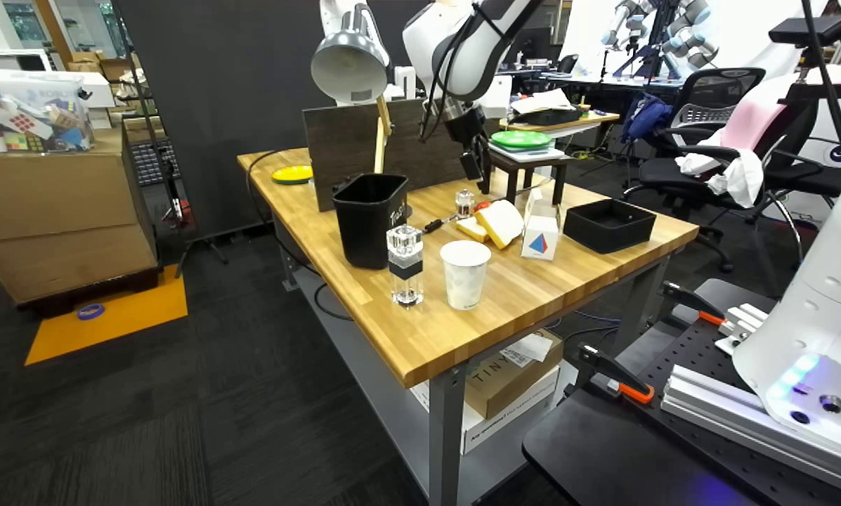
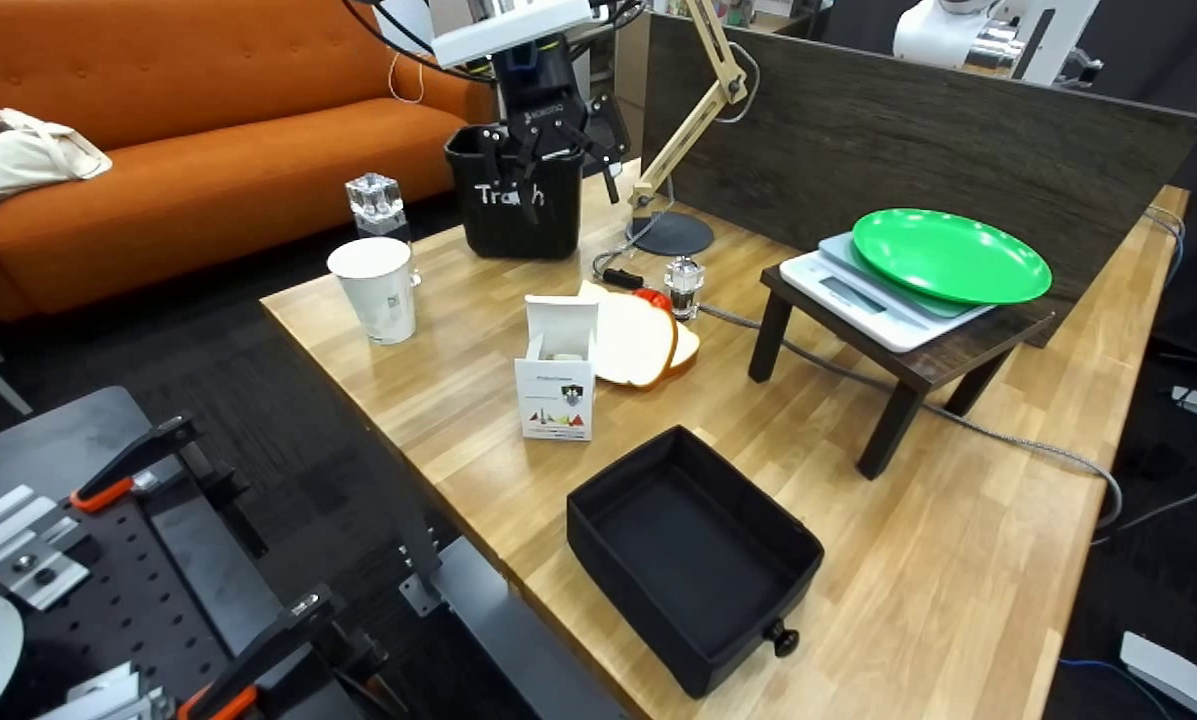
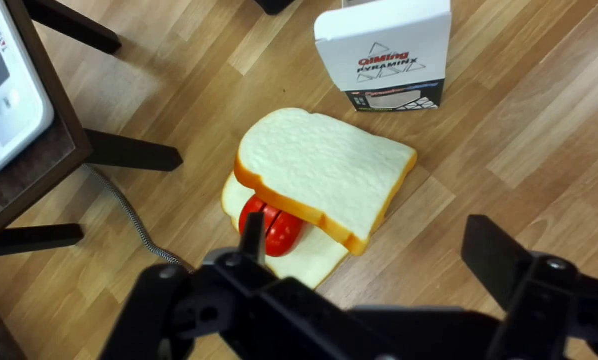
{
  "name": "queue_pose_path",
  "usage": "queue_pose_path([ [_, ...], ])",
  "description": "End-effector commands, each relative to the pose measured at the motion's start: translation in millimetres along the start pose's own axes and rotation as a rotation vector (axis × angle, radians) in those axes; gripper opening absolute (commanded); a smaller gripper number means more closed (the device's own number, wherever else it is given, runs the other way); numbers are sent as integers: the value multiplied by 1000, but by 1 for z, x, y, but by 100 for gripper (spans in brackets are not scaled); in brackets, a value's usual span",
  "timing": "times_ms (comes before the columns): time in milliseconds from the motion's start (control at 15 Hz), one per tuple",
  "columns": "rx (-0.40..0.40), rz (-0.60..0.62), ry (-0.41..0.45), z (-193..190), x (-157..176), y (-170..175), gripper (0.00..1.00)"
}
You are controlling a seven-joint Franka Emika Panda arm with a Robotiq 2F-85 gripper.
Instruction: Get the bread from the green plate and put it on top of the tomato
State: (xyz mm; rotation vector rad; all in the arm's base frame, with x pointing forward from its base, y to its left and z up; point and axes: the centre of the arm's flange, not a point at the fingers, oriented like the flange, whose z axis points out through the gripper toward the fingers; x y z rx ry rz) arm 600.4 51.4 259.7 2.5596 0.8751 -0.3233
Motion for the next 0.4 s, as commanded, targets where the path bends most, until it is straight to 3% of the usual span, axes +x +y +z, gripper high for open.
queue_pose_path([
  [0,3,-2,-3,1,-2,-2,100],
  [333,9,-10,-9,8,-2,-7,100],
])
